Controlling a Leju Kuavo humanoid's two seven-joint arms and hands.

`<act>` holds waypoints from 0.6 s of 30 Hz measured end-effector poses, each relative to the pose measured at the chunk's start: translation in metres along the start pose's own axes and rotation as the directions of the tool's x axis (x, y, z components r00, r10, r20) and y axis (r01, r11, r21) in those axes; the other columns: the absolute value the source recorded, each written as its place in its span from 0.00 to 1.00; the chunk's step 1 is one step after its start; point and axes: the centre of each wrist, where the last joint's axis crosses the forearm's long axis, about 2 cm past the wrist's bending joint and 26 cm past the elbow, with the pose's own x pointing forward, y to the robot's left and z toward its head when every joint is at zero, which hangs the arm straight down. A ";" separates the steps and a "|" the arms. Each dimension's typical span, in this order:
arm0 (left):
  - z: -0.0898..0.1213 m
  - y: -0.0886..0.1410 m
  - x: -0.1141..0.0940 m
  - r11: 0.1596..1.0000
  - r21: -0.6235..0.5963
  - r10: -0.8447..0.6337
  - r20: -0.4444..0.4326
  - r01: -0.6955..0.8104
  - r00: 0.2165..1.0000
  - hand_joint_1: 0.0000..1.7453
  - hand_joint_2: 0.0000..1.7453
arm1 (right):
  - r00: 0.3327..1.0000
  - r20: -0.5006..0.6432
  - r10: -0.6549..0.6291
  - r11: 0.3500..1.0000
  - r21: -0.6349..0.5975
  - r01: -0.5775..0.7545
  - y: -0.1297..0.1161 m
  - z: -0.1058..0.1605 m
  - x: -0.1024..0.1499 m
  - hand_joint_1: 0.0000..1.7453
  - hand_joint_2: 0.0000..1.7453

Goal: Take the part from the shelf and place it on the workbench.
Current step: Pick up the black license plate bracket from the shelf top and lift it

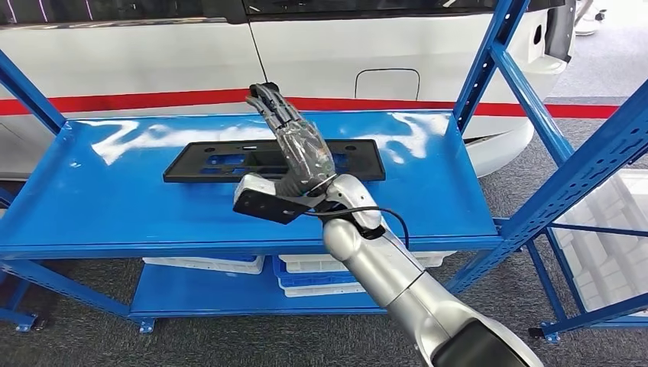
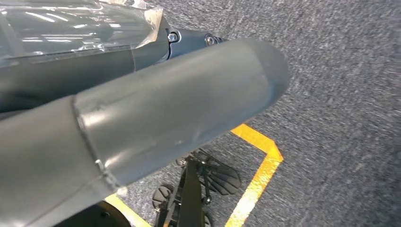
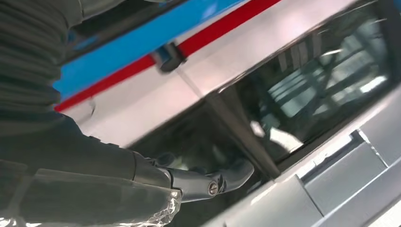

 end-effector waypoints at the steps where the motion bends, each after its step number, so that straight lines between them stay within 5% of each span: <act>1: 0.000 0.000 0.000 1.000 -0.005 0.002 0.009 -0.002 1.000 0.00 0.00 | 0.997 -0.009 0.079 0.997 0.016 -0.079 0.007 0.000 -0.001 0.00 1.00; 11: 0.000 -0.001 0.000 0.999 -0.049 0.001 0.070 0.003 0.998 0.00 0.00 | 0.934 -0.119 0.336 0.929 0.206 -0.308 0.041 0.015 -0.020 0.00 1.00; 18: 0.000 -0.001 0.000 0.996 -0.083 -0.017 0.110 0.026 0.994 0.00 0.00 | 0.812 -0.201 0.548 0.824 0.297 -0.483 0.041 0.026 -0.040 0.00 1.00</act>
